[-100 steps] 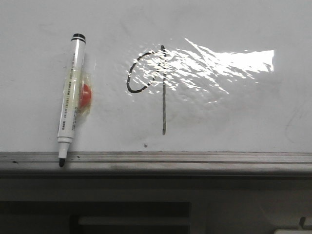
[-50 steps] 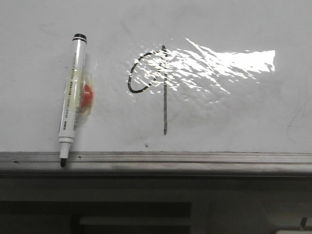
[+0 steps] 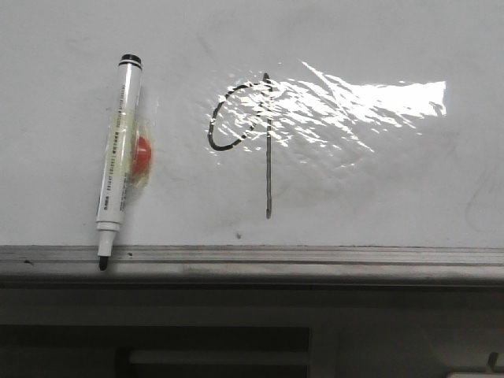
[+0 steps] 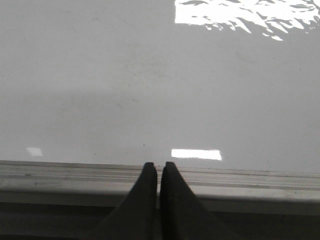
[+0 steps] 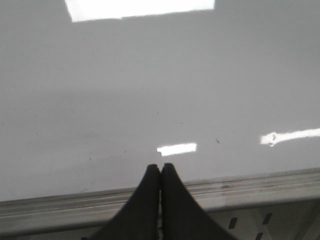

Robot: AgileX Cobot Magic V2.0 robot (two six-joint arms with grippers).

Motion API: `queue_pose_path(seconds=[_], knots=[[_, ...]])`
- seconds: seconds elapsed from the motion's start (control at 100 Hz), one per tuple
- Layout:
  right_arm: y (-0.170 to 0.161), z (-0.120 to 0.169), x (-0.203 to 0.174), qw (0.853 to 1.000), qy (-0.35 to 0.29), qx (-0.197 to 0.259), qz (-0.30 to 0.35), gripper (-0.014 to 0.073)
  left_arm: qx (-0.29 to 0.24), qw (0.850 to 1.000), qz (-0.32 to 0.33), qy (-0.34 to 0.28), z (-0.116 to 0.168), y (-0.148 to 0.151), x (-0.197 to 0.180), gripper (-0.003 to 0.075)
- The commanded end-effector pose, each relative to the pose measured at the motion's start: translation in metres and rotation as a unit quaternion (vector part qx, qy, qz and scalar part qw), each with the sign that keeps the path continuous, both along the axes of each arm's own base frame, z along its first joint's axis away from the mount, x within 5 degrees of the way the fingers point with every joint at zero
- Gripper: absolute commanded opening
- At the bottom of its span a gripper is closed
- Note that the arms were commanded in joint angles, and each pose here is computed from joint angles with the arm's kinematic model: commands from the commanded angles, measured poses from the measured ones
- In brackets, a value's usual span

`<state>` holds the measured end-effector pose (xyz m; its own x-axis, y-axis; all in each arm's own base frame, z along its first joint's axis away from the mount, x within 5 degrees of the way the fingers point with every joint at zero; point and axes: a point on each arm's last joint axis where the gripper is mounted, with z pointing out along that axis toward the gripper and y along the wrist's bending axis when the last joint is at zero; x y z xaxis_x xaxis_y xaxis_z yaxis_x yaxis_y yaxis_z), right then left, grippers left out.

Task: Write number 9 on whiteboard

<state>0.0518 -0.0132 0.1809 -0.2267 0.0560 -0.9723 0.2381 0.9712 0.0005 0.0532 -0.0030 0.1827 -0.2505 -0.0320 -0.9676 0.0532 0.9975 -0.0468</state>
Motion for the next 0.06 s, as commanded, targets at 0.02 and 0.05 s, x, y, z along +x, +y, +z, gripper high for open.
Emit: queue_pose_path(seconds=[0.02, 0.05], knots=[[-0.0002, -0.0081, 0.0000, 1.000, 0.004, -0.006, 0.000, -0.0061, -0.008, 1.000, 0.000, -0.025, -0.0015, -0.0003, -0.0003, -0.0020], [-0.0002, -0.0081, 0.0000, 1.000, 0.004, -0.006, 0.000, -0.0061, -0.008, 1.000, 0.000, -0.025, -0.0015, -0.0003, -0.0003, -0.0020]])
